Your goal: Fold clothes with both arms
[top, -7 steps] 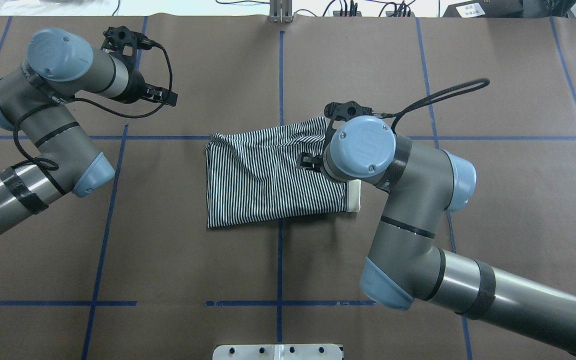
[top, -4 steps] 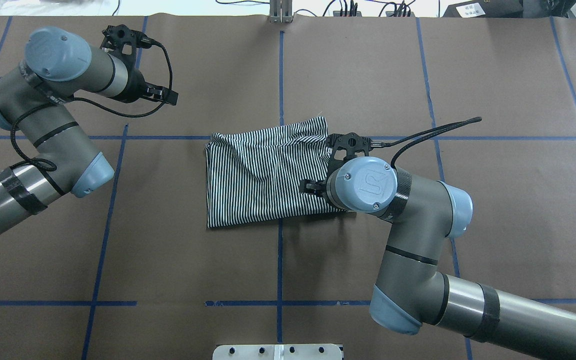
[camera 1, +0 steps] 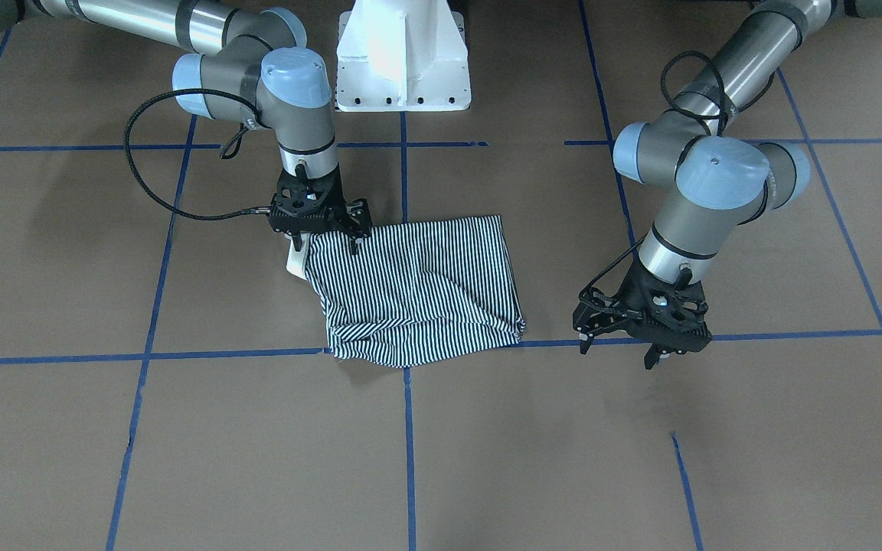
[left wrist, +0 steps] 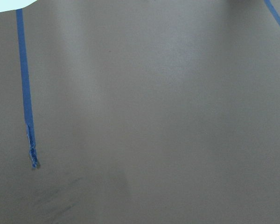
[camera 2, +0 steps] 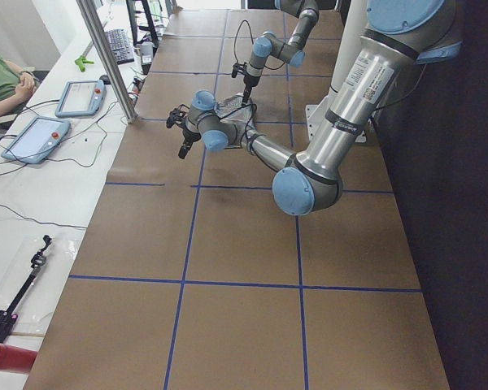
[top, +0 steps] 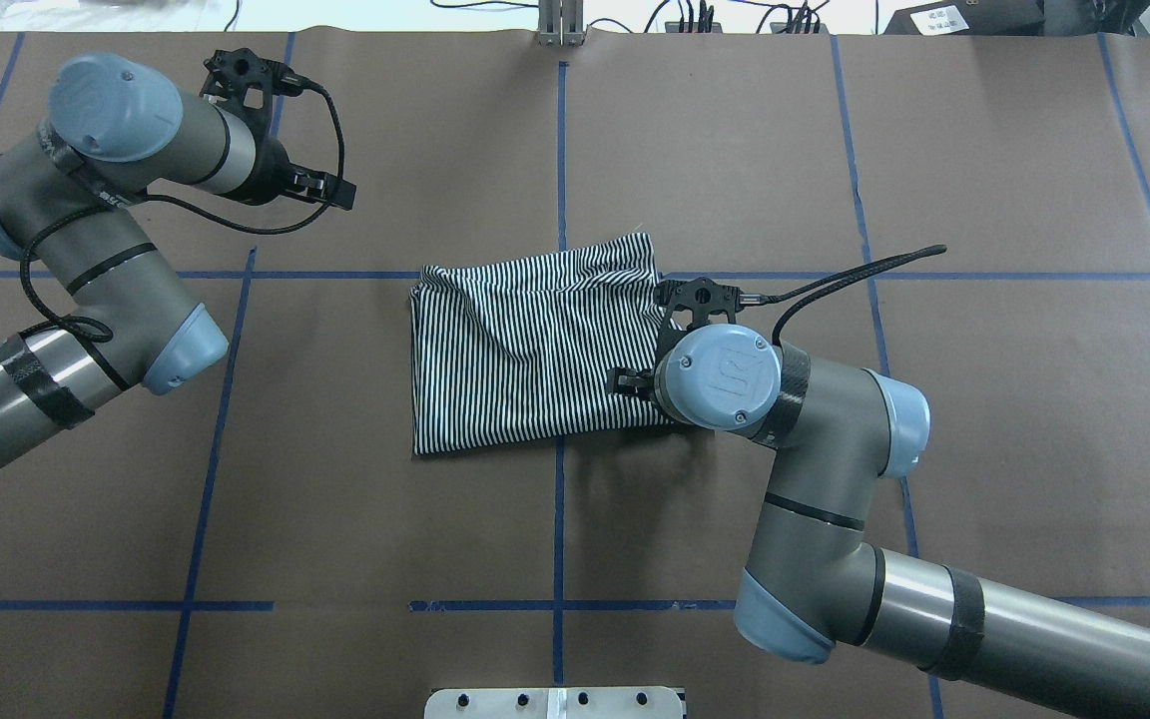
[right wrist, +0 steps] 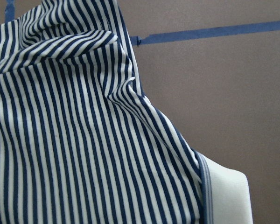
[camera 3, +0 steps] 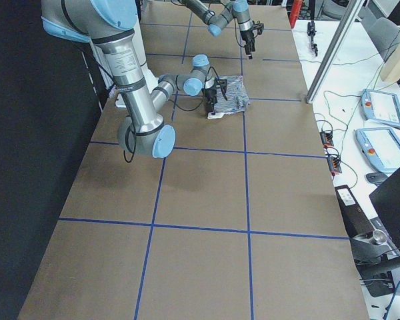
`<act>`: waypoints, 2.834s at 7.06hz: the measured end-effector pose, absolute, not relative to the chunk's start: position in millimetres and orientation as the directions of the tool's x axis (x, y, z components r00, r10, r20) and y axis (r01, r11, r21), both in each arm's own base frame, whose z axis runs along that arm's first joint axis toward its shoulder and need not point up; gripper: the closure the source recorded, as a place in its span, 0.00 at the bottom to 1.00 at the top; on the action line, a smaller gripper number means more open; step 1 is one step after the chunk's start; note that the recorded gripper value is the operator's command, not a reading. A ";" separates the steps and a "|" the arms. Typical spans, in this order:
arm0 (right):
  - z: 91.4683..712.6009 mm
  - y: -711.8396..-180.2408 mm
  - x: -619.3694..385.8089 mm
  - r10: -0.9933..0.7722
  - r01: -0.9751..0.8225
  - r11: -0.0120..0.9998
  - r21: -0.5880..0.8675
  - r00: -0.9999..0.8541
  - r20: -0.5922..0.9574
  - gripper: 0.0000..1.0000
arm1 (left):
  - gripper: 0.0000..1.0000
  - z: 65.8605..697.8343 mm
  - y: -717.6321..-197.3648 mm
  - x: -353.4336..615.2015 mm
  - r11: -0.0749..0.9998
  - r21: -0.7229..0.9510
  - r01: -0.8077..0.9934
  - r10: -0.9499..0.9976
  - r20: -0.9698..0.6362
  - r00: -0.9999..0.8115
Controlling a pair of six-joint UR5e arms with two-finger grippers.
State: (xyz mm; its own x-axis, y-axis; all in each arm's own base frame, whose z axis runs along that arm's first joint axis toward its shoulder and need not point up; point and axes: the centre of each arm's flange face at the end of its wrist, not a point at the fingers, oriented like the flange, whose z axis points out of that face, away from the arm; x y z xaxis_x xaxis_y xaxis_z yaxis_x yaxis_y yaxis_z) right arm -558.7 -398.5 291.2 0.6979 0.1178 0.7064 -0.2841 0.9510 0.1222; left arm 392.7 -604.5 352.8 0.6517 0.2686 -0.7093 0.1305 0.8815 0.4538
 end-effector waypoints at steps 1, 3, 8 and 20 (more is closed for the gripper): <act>290.8 -398.8 -560.0 0.117 -0.286 0.951 0.122 0.693 0.711 0.00 | 0.00 352.4 -604.3 392.4 0.881 0.454 0.131 0.269 -0.710 0.651; 284.7 -399.6 -559.6 0.116 -0.290 0.949 0.121 0.682 0.722 0.00 | 0.00 351.2 -603.7 391.9 0.880 0.456 0.132 0.271 -0.710 0.650; 257.3 -464.8 -463.2 0.115 -0.246 0.967 0.065 0.651 0.750 0.00 | 0.00 343.4 -567.0 359.9 0.864 0.482 0.143 0.298 -0.721 0.626; 644.8 -384.9 58.8 -0.092 0.094 0.995 0.032 0.765 0.637 0.00 | 0.00 483.7 -555.3 117.0 0.859 0.513 0.000 0.365 -0.610 0.704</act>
State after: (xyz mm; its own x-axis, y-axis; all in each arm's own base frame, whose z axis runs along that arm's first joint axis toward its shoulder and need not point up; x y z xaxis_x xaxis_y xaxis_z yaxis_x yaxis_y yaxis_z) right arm 58.8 -384.9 644.8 0.7654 -0.0922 0.6370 0.0936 0.9951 0.0316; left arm 117.0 -555.3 483.7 0.7037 0.3646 -0.6098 -0.0005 0.8585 0.5128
